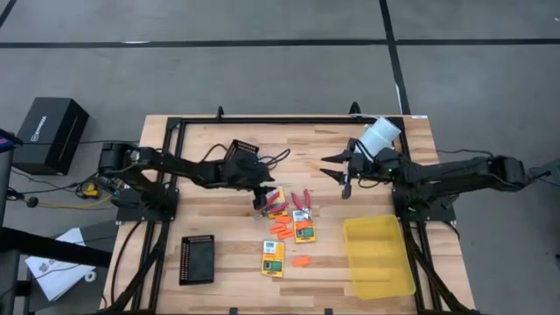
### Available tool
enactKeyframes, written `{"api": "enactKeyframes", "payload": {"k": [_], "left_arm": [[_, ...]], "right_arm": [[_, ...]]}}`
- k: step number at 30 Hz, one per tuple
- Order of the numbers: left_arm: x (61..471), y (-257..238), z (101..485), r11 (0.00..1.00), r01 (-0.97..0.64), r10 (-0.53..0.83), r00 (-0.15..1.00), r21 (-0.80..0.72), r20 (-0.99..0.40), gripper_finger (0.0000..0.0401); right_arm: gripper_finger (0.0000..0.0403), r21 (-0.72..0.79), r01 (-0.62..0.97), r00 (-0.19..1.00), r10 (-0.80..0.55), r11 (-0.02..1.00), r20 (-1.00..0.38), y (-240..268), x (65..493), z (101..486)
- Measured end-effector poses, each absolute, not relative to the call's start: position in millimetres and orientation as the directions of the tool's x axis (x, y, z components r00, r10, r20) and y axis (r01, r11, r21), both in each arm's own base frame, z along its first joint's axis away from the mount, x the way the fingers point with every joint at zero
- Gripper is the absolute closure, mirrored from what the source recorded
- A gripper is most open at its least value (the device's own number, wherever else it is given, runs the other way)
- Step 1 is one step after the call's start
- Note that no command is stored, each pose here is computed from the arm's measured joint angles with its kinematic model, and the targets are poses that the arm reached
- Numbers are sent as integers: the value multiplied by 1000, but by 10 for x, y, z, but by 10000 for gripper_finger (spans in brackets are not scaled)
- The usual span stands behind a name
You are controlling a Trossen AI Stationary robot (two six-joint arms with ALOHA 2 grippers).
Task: Pick & Place School Supplies
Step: Put the pink hole puncher into the top black basket
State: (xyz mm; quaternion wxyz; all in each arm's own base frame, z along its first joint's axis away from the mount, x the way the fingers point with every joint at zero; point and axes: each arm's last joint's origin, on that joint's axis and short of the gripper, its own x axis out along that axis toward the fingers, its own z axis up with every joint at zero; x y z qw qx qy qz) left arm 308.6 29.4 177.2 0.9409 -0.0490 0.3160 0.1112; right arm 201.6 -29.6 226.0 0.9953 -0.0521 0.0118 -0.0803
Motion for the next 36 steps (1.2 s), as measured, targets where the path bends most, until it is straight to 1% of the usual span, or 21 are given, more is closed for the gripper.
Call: {"api": "enactKeyframes", "payload": {"k": [3,11,22,28,32,36], "left_arm": [[3098,295,1813,961,-268,169,754,-62,-634,261],[3022,236,1680,937,-333,149,652,-104,-743,261],[3041,63,1669,920,-350,111,660,-174,-743,261],[3067,9,1610,914,-360,103,655,-189,-749,261],[3179,7,1479,908,-374,100,628,-187,-772,261],[3347,25,1371,915,-369,104,605,-162,-789,261]], "right_arm": [[258,-109,156,986,-161,982,-37,-303,2070,2305],[252,-119,154,986,-160,981,-44,-307,2101,2386],[245,-124,150,988,-154,981,-27,-295,2106,2410],[243,-162,163,987,-160,973,28,-299,2105,2464],[241,-186,175,984,-164,967,73,-301,2103,2509],[241,-191,175,984,-164,966,72,-304,2121,2562]]}}
